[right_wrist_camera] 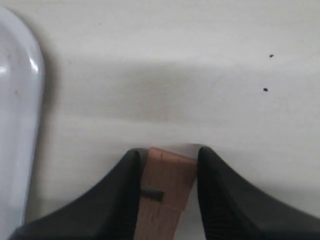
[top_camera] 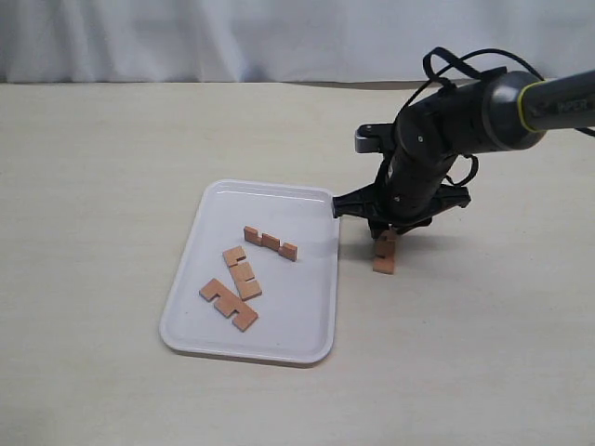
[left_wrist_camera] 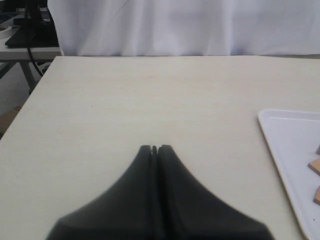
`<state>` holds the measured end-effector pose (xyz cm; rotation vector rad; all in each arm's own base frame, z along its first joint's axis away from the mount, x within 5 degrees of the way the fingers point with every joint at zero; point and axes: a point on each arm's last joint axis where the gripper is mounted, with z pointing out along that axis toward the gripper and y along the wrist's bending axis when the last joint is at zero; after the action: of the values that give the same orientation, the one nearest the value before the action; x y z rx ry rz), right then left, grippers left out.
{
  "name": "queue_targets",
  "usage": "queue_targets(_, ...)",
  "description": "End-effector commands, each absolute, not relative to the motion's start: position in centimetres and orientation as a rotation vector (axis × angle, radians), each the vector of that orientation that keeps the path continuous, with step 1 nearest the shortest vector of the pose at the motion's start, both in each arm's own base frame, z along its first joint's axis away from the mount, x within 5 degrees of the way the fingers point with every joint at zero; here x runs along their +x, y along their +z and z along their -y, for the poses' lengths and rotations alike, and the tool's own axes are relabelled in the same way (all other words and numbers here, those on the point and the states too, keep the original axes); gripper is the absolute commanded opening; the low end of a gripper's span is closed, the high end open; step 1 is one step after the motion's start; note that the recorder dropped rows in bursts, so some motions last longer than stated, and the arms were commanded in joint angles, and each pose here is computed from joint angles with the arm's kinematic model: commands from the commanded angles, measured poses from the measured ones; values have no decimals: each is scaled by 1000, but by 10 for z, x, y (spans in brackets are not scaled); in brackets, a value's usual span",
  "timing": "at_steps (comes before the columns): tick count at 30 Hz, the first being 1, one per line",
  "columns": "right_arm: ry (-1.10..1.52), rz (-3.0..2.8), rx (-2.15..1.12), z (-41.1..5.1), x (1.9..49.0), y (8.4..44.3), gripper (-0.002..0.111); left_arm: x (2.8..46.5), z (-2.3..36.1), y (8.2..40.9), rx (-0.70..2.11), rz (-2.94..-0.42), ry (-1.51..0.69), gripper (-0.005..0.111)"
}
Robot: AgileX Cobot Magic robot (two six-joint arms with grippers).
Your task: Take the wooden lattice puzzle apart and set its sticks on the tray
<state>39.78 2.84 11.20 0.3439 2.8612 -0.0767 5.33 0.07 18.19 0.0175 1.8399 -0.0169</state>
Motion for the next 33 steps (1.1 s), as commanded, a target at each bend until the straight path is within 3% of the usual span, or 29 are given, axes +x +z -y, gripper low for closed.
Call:
queue_targets(1, -130, -2833, 255, -25, 397, 127, 5, 53, 0, 182, 27, -1834, -21, 0)
queue_targets(10, -107, -2677, 77, -40, 390, 193, 5, 53, 0, 182, 27, -1834, -21, 0)
queue_targets(15, -46, -2605, -154, -102, 390, 213, 5, 53, 0, 182, 27, -1834, -21, 0)
queue_targets(19, -5, -2570, -324, -151, 392, 207, 5, 53, 0, 182, 27, -1834, -21, 0)
queue_targets(22, 6, -2562, -531, -200, 391, 182, 5, 53, 0, 182, 27, -1834, -21, 0)
queue_targets(25, -42, -2551, -641, -219, 390, 165, 8, 53, 0, 182, 27, -1834, -21, 0)
queue_targets(28, -46, -2537, -676, -228, 390, 156, 37, 53, 0, 182, 27, -1834, -21, 0)
queue_targets(30, -40, -2524, -672, -228, 389, 163, 66, 53, 0, 182, 27, -1834, -21, 0)
queue_targets(31, -40, -2520, -669, -227, 389, 167, 75, 53, 0, 182, 27, -1834, -21, 0)
queue_targets(33, -51, -2526, -664, -225, 386, 177, 83, 53, 0, 182, 27, -1834, -21, 0)
